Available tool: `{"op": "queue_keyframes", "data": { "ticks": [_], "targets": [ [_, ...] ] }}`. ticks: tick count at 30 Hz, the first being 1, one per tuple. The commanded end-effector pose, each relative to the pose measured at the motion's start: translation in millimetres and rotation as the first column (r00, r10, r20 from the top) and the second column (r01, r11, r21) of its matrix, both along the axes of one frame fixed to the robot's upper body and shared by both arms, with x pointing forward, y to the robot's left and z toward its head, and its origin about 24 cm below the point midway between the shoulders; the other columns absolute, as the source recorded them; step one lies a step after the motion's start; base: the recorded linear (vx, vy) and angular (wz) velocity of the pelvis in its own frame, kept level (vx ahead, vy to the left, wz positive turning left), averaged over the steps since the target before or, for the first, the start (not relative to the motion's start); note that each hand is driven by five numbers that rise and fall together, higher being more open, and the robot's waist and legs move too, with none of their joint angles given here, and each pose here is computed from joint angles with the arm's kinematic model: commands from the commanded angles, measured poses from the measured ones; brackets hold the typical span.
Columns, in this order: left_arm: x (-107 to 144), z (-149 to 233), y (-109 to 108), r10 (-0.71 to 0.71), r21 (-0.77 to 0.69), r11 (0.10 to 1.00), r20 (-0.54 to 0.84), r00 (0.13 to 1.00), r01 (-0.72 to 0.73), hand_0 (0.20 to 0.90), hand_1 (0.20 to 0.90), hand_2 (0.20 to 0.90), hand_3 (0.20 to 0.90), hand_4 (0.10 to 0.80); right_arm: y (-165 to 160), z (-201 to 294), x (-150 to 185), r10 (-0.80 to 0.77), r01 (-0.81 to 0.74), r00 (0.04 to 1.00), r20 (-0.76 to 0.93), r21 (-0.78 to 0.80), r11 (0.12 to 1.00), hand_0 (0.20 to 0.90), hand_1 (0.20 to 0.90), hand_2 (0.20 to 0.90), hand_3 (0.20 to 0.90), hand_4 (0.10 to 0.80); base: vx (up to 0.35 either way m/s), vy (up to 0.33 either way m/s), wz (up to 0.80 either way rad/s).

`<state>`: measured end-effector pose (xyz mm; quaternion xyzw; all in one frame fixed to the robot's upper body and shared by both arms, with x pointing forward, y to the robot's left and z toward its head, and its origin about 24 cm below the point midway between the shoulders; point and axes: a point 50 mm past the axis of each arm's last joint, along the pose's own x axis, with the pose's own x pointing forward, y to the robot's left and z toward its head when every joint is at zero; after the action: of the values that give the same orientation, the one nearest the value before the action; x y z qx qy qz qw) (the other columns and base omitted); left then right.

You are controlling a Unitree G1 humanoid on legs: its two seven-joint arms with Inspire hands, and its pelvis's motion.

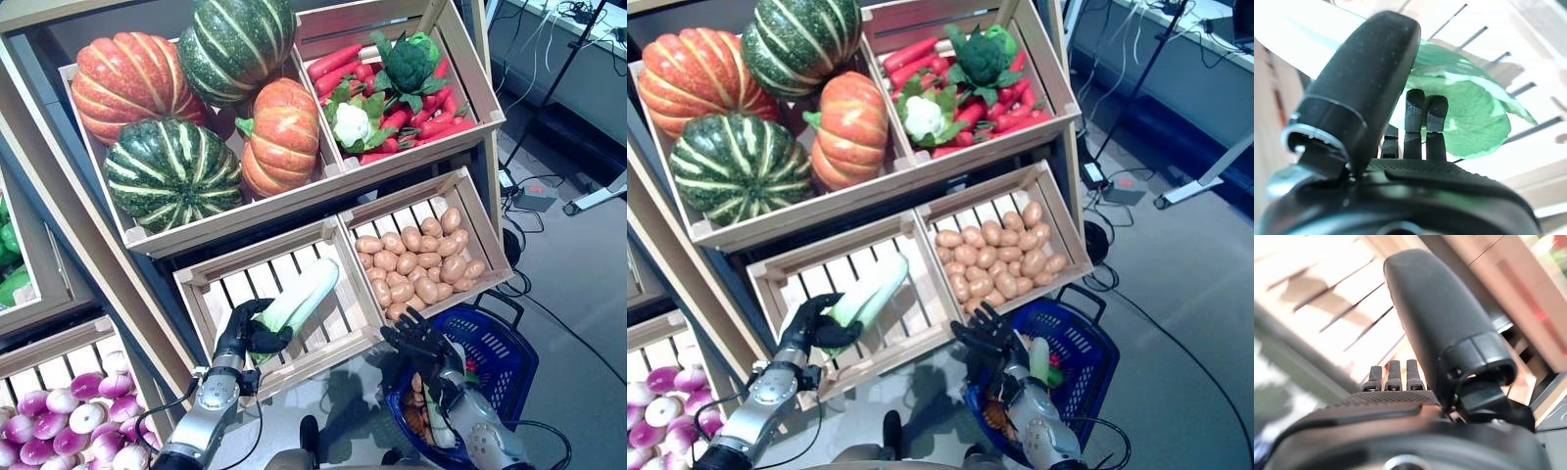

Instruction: Put vegetables into the basket

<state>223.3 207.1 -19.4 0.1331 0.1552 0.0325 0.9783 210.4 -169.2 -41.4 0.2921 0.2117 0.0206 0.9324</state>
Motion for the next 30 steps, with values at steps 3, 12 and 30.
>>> {"op": "queue_keyframes", "data": {
  "ticks": [3,12,30],
  "targets": [
    [31.2,64.8,-7.4,-0.193,0.085,0.981,0.340,0.920,0.174,0.300,0.300,0.300,0.300,0.400,11.2,55.5,23.1,0.081,-0.149,0.928,0.364,0.163,0.975,0.900,0.900,0.900,0.900,0.800,0.000,0.000,0.00],
    [32.8,74.3,-24.7,-0.348,0.111,0.937,0.379,0.857,0.331,0.300,0.300,0.300,0.300,0.400,23.6,85.8,31.6,0.134,-0.303,0.839,0.527,0.248,0.920,0.900,0.900,0.900,0.900,0.800,0.000,0.000,0.00],
    [33.6,82.7,-45.0,-0.457,0.165,0.889,0.386,0.802,0.427,0.300,0.300,0.300,0.300,0.400,31.3,95.4,39.2,0.174,-0.323,0.816,0.552,0.186,0.928,0.900,0.900,0.900,0.900,0.800,0.009,-0.004,-0.02]
  ]
}}
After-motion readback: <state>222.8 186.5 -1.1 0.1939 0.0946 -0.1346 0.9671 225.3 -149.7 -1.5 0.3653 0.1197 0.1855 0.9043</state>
